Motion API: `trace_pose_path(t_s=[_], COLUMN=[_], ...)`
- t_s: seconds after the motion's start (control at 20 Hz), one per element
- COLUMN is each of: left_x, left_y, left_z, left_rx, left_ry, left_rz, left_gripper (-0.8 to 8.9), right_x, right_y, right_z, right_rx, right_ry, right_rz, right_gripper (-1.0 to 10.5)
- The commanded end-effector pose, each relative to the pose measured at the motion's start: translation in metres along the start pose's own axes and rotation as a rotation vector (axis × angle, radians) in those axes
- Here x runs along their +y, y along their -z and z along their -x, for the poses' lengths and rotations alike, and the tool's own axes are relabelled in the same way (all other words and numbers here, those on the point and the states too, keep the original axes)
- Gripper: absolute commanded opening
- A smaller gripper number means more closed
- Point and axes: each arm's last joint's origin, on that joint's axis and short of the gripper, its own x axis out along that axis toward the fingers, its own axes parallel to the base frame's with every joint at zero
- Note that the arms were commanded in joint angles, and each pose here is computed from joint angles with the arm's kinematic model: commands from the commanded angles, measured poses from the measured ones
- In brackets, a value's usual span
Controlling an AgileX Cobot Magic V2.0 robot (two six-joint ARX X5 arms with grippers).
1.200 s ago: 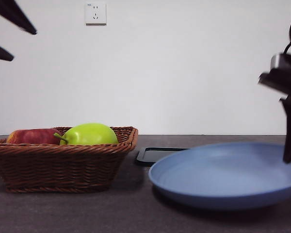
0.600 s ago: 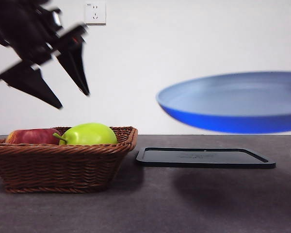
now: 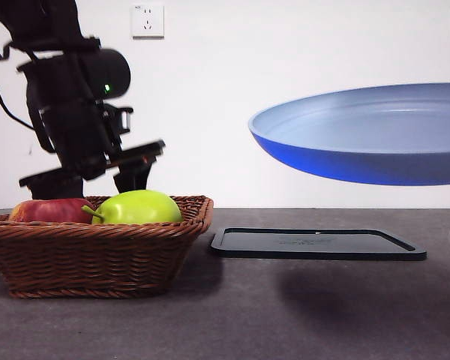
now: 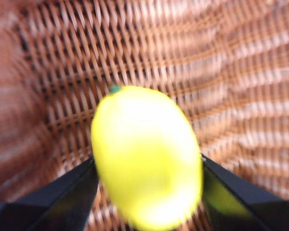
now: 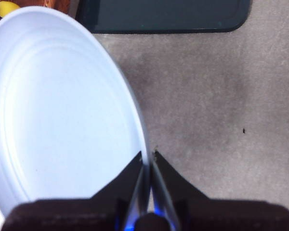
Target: Take the lemon from the basket,put the lemon in the plate,hand out the plate
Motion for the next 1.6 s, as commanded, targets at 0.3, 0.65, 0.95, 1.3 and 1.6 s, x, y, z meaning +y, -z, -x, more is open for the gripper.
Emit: trace_pose_path(t_s=[0.3,0.65,0.95,1.3,1.6], left_x=[-0.006,-0.039,-0.145,-0.196,-0.2], left_y=[-0.009,0.005,0.061,0.093,0.095], left_z=[-0.003,0.106,0.129,0.091,0.063], left_rx=[-0.066,-0.302,-0.34,-0.321,-0.234], left_ry=[0.012,0.263,0.46,0.332,0.305], left_rz=[-0.083,-0.224,-0.571,-0.756,-0.767], left_gripper=[1.82,1.79,1.8,1.8,2.52], right_x=[0.002,-0.008,-0.011,-0.01,-0.01], right_y=[-0.004,-0.023,-0.034,-0.033,-0.032], right_z=[0.002,-0.038,-0.069,-0.069,-0.069], right_rx=[-0.02,0.098,0.17,0.173,0.182], right_ry=[-0.008,0.005,-0.121,-0.124,-0.122], right_rz=[0.005,-0.087,-0.108,-0.106,-0.11], right_gripper=[0.0,0.0,0.0,0.0,0.0])
